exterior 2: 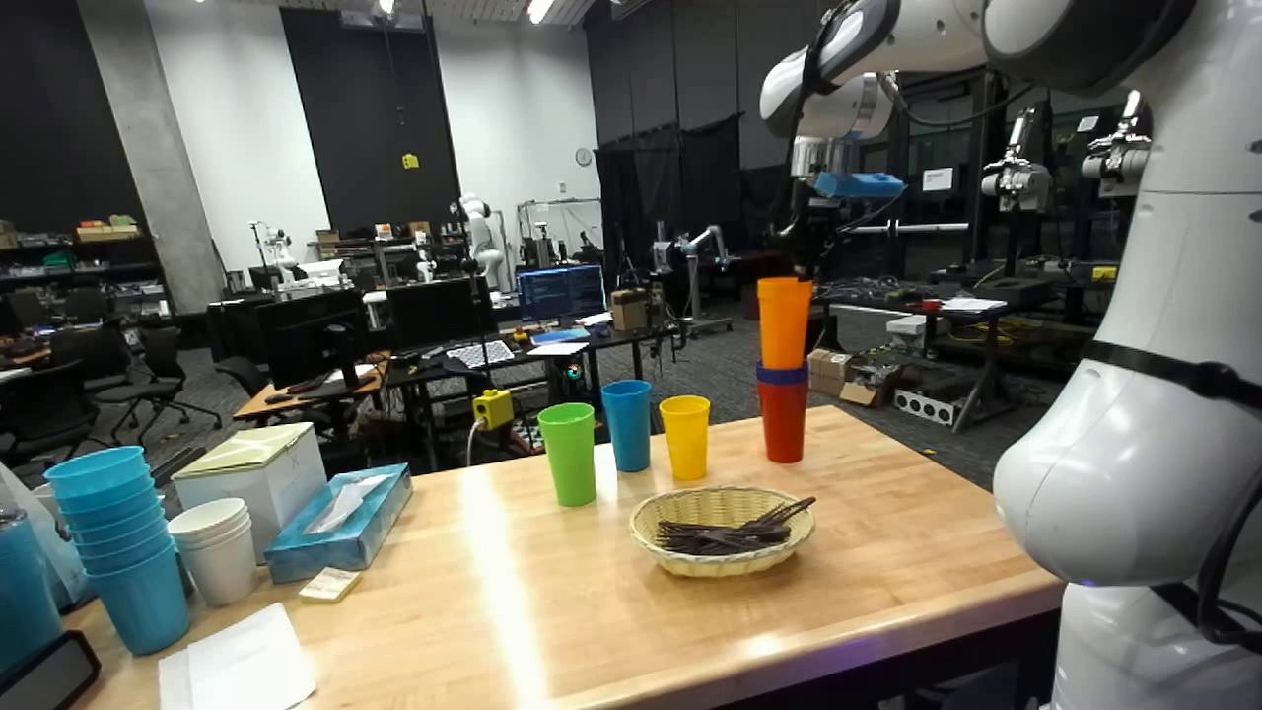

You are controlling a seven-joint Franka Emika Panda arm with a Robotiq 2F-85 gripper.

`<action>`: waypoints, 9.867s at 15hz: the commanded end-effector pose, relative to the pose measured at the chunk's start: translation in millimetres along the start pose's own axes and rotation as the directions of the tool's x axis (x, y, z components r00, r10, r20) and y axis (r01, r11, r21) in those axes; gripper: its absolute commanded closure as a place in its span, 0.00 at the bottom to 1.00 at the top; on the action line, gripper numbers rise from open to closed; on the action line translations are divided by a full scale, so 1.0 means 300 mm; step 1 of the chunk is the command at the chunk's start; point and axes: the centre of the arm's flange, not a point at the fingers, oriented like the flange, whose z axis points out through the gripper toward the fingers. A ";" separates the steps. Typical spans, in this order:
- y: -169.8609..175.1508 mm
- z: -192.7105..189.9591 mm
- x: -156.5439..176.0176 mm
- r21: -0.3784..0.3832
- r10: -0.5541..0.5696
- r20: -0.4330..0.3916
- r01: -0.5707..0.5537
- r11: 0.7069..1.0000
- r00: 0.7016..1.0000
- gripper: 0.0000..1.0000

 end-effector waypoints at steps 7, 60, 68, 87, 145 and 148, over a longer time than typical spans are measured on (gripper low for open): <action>0.009 0.032 0.016 0.030 -0.027 0.026 0.027 0.999 0.999 0.99; -0.622 0.447 0.229 -0.031 -0.464 0.100 0.469 0.883 0.880 0.00; -0.765 0.529 0.326 -0.011 -0.554 0.101 0.558 0.830 0.826 0.00; -0.822 0.633 0.476 -0.010 -0.623 0.050 0.624 0.781 0.781 0.00; -0.836 0.661 0.430 0.151 -0.673 0.150 0.656 0.739 0.724 0.00; -0.837 0.664 0.428 0.152 -0.675 0.151 0.657 0.738 0.723 0.25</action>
